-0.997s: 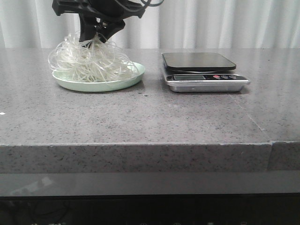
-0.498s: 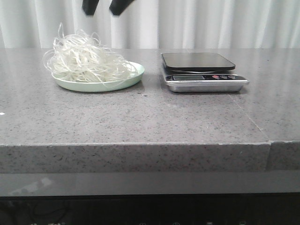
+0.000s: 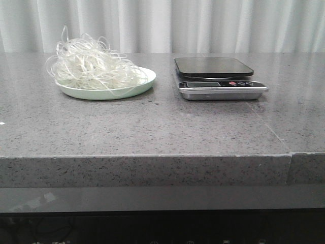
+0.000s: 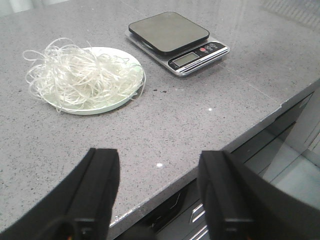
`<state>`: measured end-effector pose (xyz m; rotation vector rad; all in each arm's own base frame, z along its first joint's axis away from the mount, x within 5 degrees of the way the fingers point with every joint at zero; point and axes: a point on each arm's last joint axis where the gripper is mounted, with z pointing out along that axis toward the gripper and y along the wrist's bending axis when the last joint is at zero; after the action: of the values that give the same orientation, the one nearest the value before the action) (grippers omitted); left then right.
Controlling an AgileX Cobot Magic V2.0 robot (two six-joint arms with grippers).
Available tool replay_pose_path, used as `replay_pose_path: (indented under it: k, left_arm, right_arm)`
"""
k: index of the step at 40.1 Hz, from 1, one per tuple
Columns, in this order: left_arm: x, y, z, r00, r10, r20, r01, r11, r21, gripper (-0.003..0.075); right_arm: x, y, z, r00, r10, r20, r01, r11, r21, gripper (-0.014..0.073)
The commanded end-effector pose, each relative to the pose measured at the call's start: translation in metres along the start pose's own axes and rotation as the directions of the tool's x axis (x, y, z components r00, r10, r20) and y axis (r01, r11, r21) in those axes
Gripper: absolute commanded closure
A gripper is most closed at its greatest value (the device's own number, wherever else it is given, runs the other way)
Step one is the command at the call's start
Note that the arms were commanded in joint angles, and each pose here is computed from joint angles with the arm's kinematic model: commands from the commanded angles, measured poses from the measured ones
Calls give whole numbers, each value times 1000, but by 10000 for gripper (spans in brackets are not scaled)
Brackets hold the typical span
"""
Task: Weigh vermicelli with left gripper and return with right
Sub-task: 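Open the right gripper and raise it away from the plate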
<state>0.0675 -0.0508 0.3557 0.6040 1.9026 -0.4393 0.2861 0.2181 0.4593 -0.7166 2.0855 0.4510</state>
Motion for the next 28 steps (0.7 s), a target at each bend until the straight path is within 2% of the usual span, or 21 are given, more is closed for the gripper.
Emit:
replay_pose_path:
  k: [1, 5, 19, 28]
  left_arm:
    - [-14, -2, -4, 996, -12, 93, 10, 1000, 20, 283]
    - [-14, -2, -4, 996, -12, 93, 10, 1000, 20, 283]
    - [-14, -2, -4, 996, -12, 93, 10, 1000, 20, 283]
    - [-14, -2, -4, 996, -12, 93, 10, 1000, 20, 283]
  right_arm:
    - [3, 0, -46, 985, -12, 175, 8, 1000, 23, 118]
    - [28, 2, -68, 979, -10, 205, 5, 1000, 27, 118]
    - [133, -3, -121, 988, 30, 150, -39, 997, 61, 118]
    - [189, 0, -154, 989, 24, 147, -35, 996, 78, 118]
